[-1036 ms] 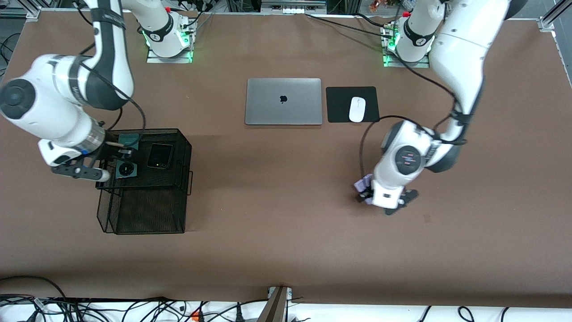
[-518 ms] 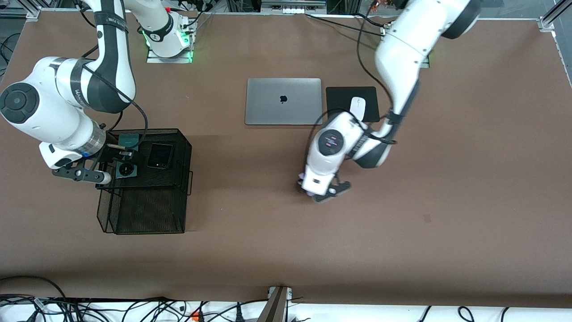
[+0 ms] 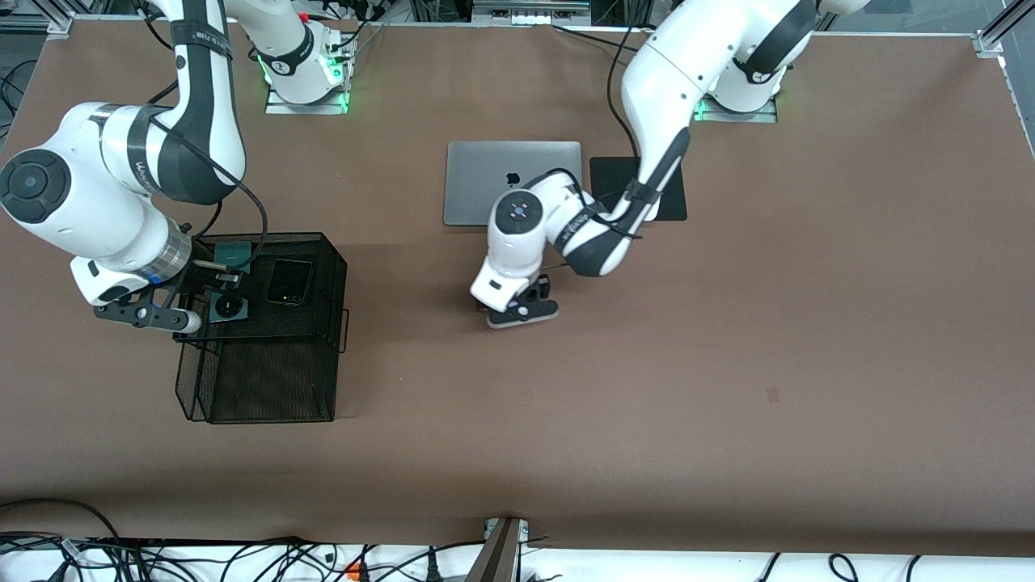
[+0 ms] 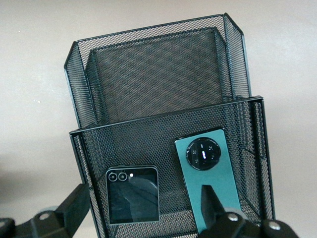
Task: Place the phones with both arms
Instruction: 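Release the flip phone in the basket while the left gripper sets down the white phone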
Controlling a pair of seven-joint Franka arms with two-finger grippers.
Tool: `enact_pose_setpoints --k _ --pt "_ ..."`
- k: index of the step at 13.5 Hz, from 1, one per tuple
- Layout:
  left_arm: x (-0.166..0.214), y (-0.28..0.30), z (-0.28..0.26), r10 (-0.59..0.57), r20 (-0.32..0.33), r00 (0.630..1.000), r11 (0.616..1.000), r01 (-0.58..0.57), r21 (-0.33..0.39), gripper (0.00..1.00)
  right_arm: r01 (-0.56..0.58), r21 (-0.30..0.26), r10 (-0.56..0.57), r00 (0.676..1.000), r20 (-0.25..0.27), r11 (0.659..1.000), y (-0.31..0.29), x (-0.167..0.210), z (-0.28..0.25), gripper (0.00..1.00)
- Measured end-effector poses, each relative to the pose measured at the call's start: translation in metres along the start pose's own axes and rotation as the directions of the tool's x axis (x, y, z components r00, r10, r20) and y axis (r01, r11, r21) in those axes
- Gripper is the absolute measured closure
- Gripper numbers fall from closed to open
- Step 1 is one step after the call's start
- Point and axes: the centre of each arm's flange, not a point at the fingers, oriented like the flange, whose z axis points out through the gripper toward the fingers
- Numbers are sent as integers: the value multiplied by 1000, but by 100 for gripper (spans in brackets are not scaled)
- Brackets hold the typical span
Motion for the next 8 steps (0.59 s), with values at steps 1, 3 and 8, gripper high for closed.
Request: enact_pose_setpoints --k 1,3,8 --pt "-7 10 0 19 -14 1000 1000 -19 -5 16 0 0 0 1000 0 1000 0 0 0 0" --pt "-23 25 9 51 -32 998 999 -51 -1 16 0 0 0 1000 0 1000 0 0 0 0" --pt "-32 30 27 80 -63 995 997 -78 27 16 0 0 0 1000 0 1000 0 0 0 0"
